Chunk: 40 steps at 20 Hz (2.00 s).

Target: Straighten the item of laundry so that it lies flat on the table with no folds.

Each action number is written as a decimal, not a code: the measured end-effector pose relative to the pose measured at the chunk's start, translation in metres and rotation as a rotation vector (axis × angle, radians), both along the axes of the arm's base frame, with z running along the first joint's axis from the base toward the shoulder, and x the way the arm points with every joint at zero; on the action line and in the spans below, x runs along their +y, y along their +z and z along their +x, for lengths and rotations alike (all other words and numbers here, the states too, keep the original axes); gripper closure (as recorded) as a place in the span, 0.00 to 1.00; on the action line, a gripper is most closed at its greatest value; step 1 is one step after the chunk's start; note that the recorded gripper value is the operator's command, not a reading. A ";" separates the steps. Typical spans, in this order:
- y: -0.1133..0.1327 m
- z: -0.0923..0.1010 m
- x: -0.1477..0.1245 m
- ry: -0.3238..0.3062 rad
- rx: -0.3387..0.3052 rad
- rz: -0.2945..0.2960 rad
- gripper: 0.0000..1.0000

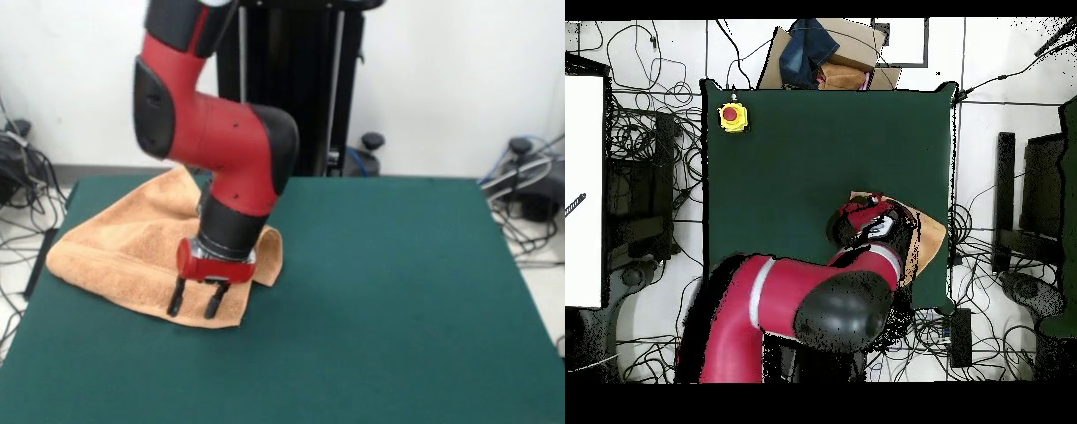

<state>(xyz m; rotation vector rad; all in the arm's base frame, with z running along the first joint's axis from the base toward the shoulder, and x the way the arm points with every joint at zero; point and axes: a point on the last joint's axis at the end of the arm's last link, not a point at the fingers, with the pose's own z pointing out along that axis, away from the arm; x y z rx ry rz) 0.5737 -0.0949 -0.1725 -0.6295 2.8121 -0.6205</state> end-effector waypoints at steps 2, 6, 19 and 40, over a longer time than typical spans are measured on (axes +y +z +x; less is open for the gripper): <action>0.003 0.000 0.003 0.014 0.005 -0.024 0.00; 0.011 0.003 0.002 0.022 0.001 -0.055 0.00; 0.045 0.006 -0.017 -0.019 -0.012 -0.084 0.00; 0.146 -0.006 0.032 -0.073 0.031 -0.195 0.00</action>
